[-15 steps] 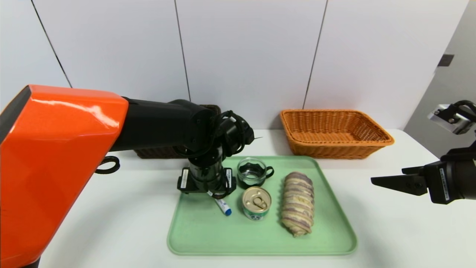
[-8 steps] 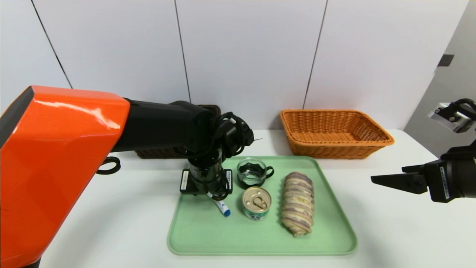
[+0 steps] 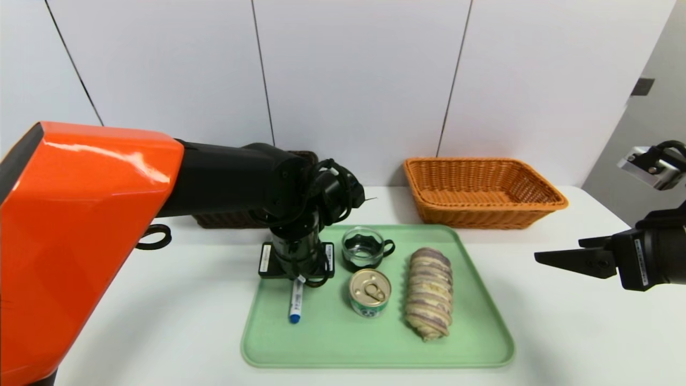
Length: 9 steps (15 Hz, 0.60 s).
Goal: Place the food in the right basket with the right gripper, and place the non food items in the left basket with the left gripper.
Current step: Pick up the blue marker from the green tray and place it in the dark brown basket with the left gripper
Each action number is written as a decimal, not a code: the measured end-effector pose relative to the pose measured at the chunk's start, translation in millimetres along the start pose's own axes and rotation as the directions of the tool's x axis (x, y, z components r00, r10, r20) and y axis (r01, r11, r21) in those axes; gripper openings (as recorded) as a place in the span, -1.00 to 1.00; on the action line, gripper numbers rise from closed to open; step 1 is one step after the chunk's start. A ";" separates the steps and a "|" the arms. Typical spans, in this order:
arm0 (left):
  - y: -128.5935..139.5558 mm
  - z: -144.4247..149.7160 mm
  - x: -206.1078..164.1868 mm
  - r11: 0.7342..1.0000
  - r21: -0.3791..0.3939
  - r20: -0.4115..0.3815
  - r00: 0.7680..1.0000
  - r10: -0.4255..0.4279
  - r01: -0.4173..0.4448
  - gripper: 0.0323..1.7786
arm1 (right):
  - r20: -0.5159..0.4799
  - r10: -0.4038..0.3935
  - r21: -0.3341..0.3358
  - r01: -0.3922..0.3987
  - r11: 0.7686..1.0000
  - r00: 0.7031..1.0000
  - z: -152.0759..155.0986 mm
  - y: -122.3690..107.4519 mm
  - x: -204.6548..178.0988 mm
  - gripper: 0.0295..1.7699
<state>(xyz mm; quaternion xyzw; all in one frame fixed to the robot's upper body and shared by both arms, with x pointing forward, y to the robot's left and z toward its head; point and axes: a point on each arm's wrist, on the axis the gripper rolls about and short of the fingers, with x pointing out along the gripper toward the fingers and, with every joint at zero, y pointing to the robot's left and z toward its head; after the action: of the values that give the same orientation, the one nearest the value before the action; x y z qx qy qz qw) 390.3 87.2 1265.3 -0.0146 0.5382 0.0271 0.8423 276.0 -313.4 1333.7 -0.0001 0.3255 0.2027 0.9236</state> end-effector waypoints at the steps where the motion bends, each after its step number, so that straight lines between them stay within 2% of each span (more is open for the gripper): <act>1: 1.3 0.8 -4.1 1.000 -0.004 0.008 1.000 -0.006 0.006 -0.86 | 0.000 0.000 0.000 0.000 1.000 1.000 0.0 0.0 0.0 0.92; 5: 19.4 4.0 -55.1 0.997 -0.001 0.089 0.993 -0.077 0.077 -0.86 | 0.003 0.000 -0.001 0.000 1.000 1.000 0.8 0.1 -0.4 0.92; 7: 38.1 4.7 -95.8 0.991 0.046 0.167 0.977 -0.135 0.129 -0.86 | 0.005 0.000 -0.002 0.000 1.000 1.000 1.4 0.1 -0.7 0.92; 9: 59.0 5.5 -130.2 0.980 0.125 0.246 0.953 -0.180 0.153 -0.86 | 0.006 0.001 -0.002 -0.001 1.000 1.000 1.6 0.2 -0.7 0.92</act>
<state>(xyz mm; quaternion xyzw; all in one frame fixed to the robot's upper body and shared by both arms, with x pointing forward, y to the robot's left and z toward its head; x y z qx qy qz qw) 337.1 142.5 1386.0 -0.0124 0.4226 -0.0705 0.9035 276.4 -313.3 1335.4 -0.0003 0.3227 0.2034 0.9244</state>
